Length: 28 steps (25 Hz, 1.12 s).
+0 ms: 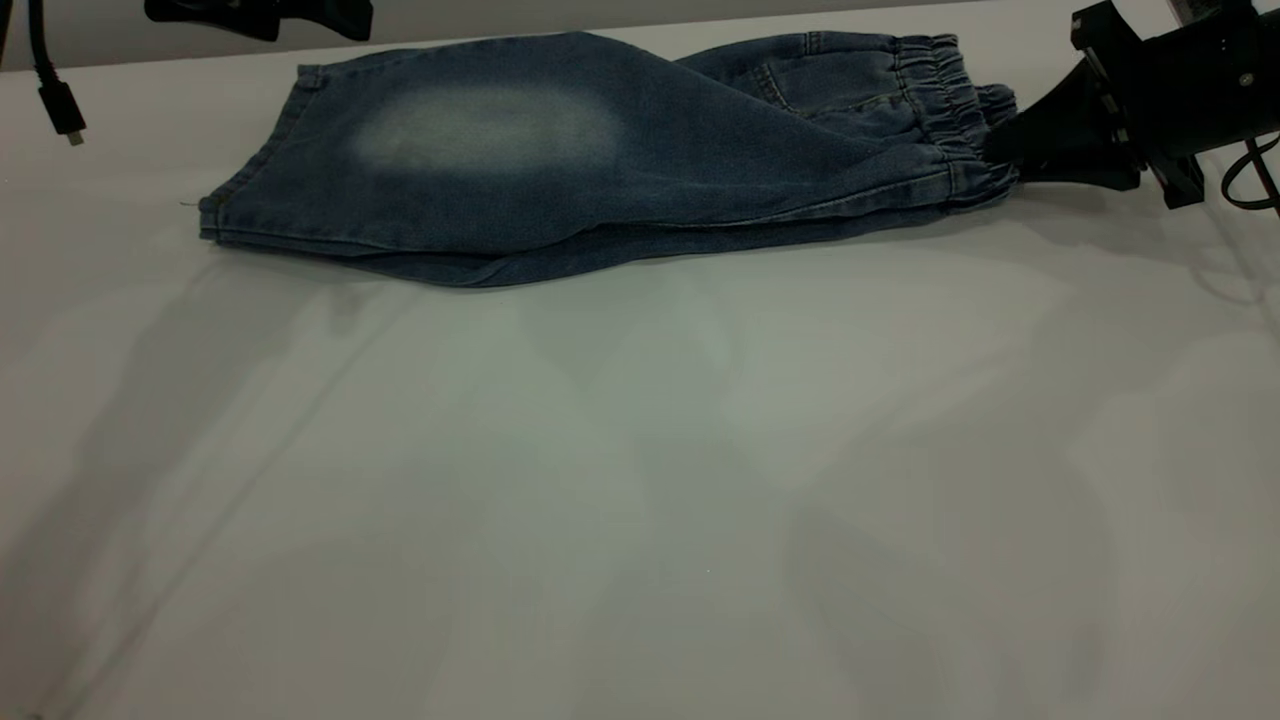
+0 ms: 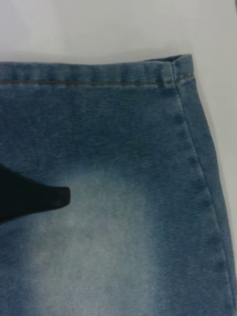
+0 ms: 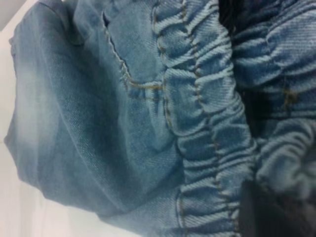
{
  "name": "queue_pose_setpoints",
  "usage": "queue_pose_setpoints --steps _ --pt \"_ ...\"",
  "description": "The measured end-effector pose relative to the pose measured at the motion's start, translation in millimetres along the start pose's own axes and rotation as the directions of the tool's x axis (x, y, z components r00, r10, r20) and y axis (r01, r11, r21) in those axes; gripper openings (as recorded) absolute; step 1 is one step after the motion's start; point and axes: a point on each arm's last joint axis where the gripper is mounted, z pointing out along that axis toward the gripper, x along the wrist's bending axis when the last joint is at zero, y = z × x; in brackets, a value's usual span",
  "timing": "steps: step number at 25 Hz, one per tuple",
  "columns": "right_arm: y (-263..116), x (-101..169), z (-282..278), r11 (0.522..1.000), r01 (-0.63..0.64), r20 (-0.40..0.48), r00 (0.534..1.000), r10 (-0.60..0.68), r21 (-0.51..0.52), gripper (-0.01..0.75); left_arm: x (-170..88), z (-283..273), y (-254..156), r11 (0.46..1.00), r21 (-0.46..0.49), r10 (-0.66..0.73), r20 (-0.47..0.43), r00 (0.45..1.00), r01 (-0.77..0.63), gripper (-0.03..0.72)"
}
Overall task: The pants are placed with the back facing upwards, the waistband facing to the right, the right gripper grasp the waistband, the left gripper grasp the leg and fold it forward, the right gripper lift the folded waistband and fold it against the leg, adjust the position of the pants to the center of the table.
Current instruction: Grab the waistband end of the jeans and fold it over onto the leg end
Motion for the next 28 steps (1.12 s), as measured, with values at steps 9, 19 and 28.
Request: queue_pose_setpoints --steps 9,19,28 --pt "-1.3 3.2 -0.1 1.000 -0.003 -0.035 0.999 0.003 0.014 0.025 -13.7 -8.4 31.6 0.999 0.035 0.012 0.128 0.992 -0.016 0.535" --pt "-2.3 5.4 -0.2 1.000 -0.001 -0.059 0.998 0.003 0.026 0.025 -60.6 35.5 47.8 0.934 0.303 0.110 0.260 0.959 -0.189 0.509" --pt "-3.2 6.3 -0.3 0.999 0.002 -0.069 0.998 0.000 0.035 0.022 -80.4 82.3 47.0 0.849 0.440 0.228 0.195 0.954 -0.293 0.509"
